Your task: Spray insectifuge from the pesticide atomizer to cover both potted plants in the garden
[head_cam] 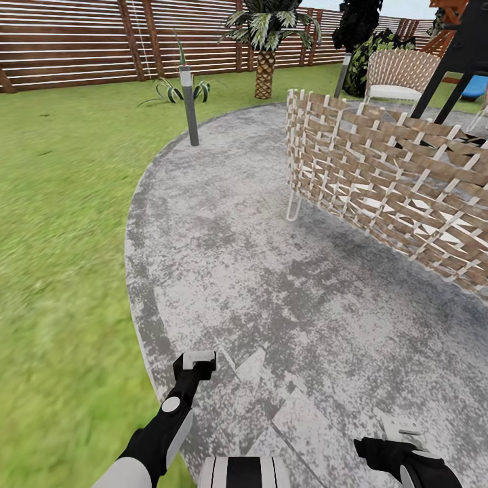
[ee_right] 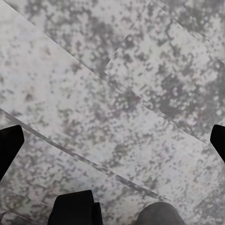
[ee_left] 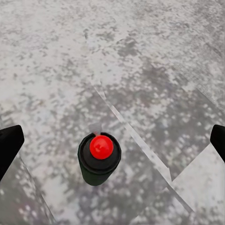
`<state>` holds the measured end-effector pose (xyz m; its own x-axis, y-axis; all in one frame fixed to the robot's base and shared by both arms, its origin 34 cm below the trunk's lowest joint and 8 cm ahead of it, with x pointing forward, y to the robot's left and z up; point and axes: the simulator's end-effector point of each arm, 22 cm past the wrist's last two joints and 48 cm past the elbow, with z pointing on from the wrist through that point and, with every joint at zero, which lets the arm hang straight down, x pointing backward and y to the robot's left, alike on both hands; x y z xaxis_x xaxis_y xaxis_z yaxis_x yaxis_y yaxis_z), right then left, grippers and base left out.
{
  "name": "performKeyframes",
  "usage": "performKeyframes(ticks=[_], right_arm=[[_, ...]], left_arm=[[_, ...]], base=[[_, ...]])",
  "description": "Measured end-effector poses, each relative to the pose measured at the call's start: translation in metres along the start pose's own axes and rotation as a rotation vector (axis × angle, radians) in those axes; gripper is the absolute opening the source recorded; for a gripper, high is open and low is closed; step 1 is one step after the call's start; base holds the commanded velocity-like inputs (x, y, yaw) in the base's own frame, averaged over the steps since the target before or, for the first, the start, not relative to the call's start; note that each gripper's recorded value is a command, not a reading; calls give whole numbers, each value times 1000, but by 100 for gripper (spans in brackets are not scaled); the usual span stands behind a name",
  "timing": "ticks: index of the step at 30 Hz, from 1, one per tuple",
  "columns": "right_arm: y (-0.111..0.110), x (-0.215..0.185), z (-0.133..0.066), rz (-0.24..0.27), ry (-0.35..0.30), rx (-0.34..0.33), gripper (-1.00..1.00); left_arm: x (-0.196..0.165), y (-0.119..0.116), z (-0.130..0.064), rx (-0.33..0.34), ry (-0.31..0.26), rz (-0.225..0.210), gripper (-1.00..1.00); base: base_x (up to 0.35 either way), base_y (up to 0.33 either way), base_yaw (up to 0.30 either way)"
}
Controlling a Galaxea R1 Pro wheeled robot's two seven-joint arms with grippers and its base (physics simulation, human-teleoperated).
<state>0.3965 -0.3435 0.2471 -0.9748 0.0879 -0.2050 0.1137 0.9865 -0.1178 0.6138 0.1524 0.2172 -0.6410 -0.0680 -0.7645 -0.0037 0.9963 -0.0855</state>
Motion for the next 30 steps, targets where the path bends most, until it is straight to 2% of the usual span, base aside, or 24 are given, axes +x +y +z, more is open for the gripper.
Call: performKeyframes(ticks=[30], right_arm=[[-4,-1,0,-4,-2,9,100]], left_arm=[[0,0,0,0,1,0,100]], base=[[0,0,0]])
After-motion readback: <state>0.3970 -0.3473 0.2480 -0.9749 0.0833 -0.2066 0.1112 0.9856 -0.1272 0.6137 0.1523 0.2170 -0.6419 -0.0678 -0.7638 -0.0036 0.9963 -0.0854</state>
